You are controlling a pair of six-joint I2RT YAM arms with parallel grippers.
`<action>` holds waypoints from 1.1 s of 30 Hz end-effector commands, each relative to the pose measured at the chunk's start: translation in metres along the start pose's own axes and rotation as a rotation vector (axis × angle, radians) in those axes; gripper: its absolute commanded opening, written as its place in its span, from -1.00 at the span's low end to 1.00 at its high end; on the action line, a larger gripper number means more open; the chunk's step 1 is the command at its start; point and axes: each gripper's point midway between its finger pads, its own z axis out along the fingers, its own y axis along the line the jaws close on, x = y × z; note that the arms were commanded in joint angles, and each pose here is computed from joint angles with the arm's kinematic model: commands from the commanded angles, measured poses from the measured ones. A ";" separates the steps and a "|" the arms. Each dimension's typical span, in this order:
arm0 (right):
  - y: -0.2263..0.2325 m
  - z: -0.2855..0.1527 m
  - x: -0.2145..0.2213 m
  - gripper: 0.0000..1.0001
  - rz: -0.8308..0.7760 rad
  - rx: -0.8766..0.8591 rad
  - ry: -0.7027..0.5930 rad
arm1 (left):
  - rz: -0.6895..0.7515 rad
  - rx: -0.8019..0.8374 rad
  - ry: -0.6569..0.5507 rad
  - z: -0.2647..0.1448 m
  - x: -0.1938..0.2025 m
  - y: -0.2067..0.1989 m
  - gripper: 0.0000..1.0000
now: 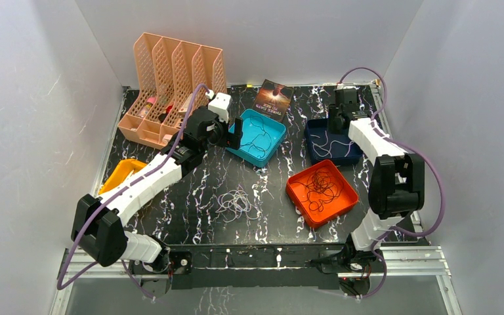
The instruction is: Untangle the cables
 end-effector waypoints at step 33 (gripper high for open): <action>0.175 -0.176 0.083 0.03 0.048 -0.804 -0.105 | -0.265 0.356 0.413 -0.084 0.115 -0.073 0.53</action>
